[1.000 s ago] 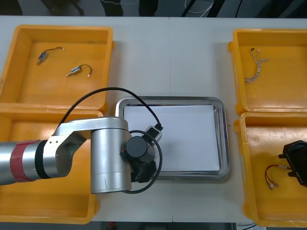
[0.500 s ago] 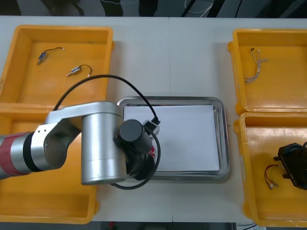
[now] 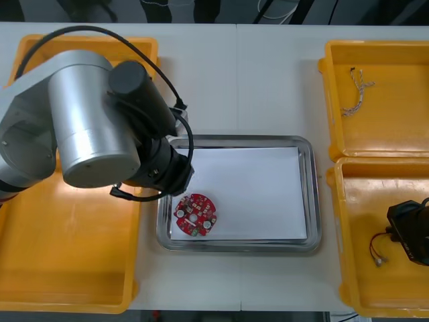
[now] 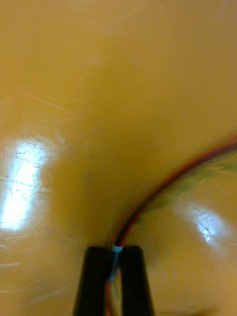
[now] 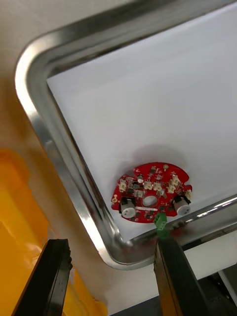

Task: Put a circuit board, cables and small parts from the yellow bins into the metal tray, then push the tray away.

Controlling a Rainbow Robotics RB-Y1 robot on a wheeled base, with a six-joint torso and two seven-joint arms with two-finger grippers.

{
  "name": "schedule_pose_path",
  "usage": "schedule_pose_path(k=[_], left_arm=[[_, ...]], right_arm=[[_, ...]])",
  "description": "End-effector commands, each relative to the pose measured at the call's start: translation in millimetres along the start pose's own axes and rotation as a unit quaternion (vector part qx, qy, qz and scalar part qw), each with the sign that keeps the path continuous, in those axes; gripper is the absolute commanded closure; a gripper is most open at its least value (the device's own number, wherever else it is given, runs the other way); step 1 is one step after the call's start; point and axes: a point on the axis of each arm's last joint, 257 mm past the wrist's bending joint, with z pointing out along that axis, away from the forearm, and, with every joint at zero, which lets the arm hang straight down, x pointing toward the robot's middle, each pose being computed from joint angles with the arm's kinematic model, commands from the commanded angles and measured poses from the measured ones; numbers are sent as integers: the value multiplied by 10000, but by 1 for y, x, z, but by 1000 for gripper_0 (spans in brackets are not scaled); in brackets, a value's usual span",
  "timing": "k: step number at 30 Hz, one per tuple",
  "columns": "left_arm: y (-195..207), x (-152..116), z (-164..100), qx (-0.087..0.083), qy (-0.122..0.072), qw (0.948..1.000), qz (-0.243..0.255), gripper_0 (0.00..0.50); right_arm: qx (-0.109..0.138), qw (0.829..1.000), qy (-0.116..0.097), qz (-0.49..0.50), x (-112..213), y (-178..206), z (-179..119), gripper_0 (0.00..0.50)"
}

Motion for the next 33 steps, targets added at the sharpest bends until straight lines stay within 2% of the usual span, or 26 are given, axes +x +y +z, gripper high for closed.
schedule_pose_path(k=[1,4,9,13,16,22,26,33], left_arm=[[30,-31,-21,-184,-271,9994,-54,0],[47,-40,-22,-227,-237,9994,-95,0],[75,-57,-26,-246,-224,9992,-214,0],[98,-70,-31,-286,-268,9990,-220,0],[115,-75,-32,-347,-232,9990,-168,0],[145,-82,-37,-510,-163,9985,75,0],[161,-87,-38,-558,-123,9980,284,0],[188,-110,-40,-589,-192,9958,681,0]], right_arm=[[157,9997,141,139,16,-10,13,500],[57,9999,73,134,11,-5,6,500],[-146,9997,-181,31,-10,7,-20,500],[-150,9990,-396,-174,-25,11,-45,500],[-100,9983,-480,-330,-34,12,-61,500],[21,9980,-323,-547,-46,6,-95,500],[117,9961,-208,-850,-48,5,-121,500],[212,9843,140,-1745,-35,11,-160,500]])
